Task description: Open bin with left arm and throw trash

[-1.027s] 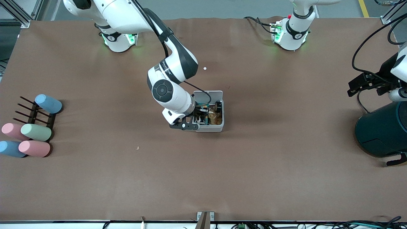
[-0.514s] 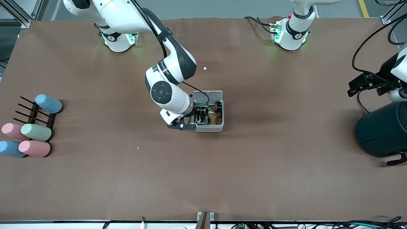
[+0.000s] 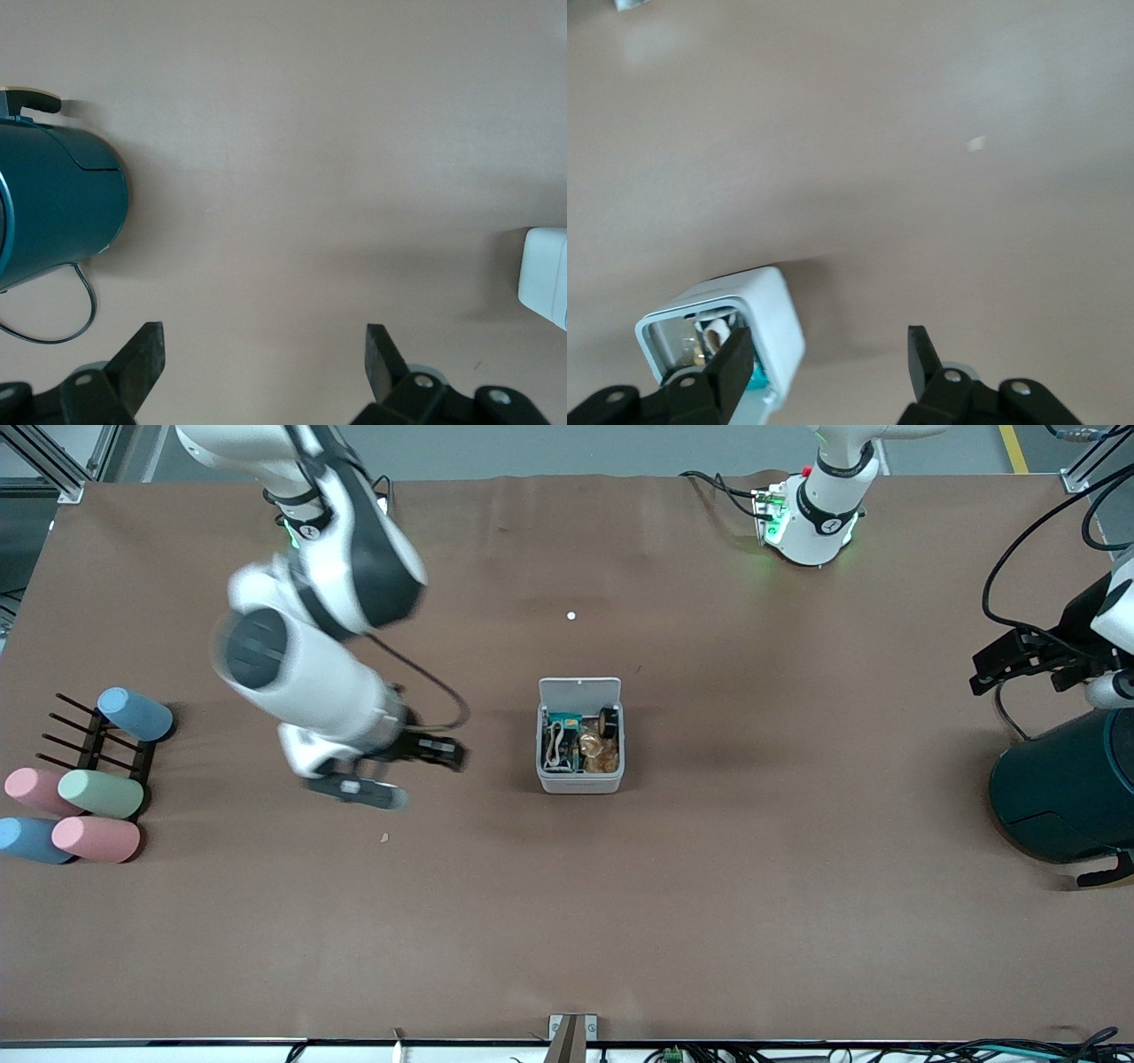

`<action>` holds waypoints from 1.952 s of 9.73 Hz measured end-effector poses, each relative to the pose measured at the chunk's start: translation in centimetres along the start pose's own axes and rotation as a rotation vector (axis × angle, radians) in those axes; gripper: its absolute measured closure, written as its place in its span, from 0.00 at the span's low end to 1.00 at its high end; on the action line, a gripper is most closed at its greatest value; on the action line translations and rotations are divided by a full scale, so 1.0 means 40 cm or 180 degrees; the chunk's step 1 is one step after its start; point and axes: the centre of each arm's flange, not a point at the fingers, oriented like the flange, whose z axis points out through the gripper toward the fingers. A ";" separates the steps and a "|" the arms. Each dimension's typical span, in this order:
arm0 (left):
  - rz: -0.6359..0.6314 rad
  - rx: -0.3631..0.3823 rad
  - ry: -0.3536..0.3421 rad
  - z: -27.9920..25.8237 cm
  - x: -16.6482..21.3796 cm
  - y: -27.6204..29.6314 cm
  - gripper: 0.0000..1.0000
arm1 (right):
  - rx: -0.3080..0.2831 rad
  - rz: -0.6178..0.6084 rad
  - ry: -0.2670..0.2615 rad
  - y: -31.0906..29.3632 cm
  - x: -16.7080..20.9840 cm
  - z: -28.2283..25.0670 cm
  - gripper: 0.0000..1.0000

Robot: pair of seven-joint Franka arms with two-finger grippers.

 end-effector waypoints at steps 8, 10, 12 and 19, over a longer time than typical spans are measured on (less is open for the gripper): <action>-0.0008 0.0001 -0.0001 0.001 0.001 -0.004 0.00 | -0.0387 -0.0164 0.0019 0.418 0.065 -0.360 0.00; -0.0008 0.0000 -0.0001 0.001 0.001 -0.004 0.00 | -0.0518 -0.0252 -0.0028 0.439 0.063 -0.361 0.00; -0.0015 0.0000 -0.0001 0.001 0.001 -0.007 0.00 | -0.0507 -0.0207 -0.0038 0.489 0.059 -0.400 0.00; -0.0023 0.0001 -0.0002 0.001 0.002 -0.011 0.00 | -0.0199 -0.0163 -0.0155 0.623 0.086 -0.434 0.00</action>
